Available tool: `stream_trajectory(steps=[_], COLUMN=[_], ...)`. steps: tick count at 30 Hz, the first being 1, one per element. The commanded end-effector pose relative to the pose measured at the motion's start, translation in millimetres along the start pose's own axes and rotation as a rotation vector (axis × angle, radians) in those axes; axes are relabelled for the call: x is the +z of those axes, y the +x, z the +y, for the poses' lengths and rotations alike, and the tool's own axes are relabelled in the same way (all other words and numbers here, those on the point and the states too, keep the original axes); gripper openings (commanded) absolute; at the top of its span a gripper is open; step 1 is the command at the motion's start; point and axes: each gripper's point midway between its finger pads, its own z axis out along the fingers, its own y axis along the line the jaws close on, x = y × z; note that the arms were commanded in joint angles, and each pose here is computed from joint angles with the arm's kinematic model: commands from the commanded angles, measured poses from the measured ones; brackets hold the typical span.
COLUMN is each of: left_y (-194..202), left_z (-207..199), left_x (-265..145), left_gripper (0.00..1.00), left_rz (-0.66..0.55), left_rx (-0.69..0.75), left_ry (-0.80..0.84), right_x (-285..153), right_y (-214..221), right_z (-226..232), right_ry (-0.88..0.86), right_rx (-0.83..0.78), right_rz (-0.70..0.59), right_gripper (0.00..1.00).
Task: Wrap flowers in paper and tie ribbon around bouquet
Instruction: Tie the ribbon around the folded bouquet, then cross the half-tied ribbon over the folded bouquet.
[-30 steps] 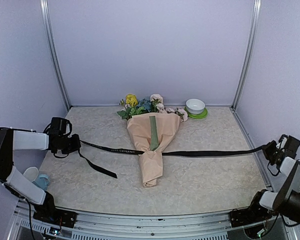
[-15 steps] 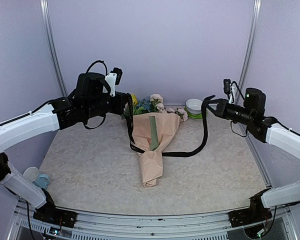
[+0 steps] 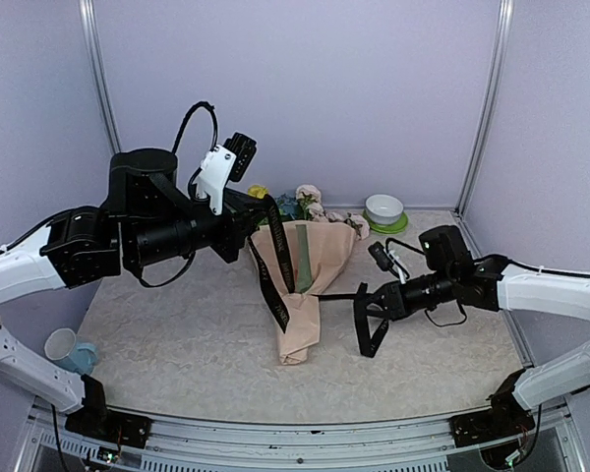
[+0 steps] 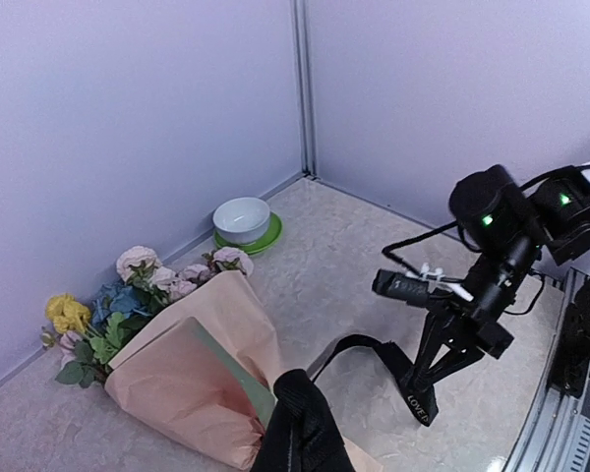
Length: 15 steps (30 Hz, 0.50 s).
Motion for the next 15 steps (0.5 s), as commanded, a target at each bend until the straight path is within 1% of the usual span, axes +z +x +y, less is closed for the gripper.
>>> stream_trajectory(steps=[1, 2, 3, 4, 5, 6, 7, 11, 15], left_y=[-1.7, 0.1, 3.1, 7.2, 12.0, 16.3, 22.5, 43.7, 53.7], left_z=[-24.8, -29.7, -34.0, -39.0, -44.0, -49.3, -54.6, -70.5, -99.1], left_x=[-18.7, -21.9, -24.0, -25.9, -28.1, -30.9, -33.2, -42.6, -57.7], left_gripper=[0.00, 0.00, 0.00, 0.00, 0.00, 0.00, 0.00, 0.00, 0.00], left_rz=[-0.012, -0.009, -0.001, 0.011, 0.023, 0.029, 0.038, 0.077, 0.095], left_rx=[0.031, 0.030, 0.030, 0.032, 0.037, 0.042, 0.051, 0.067, 0.090], left_ry=[0.051, 0.056, 0.059, 0.069, 0.075, 0.078, 0.078, 0.064, 0.085], right_x=[-5.5, -8.9, -13.0, -17.3, -21.3, -25.1, -28.0, -33.0, -23.4], right_y=[93.9, 109.1, 119.9, 126.1, 126.7, 120.0, 110.2, 58.7, 23.0], right_z=[-64.0, -72.0, -78.1, -81.7, -82.9, -79.4, -73.9, -36.2, 25.7], right_ry=[0.307, 0.356, 0.402, 0.441, 0.471, 0.480, 0.477, 0.380, 0.225], right_rx=[0.343, 0.395, 0.427, 0.441, 0.439, 0.420, 0.395, 0.230, -0.039], right_rz=[0.217, 0.251, 0.275, 0.288, 0.284, 0.256, 0.219, 0.043, -0.062], right_gripper=[0.09, 0.30, 0.47, 0.61, 0.85, 0.96, 0.99, 1.00, 1.00])
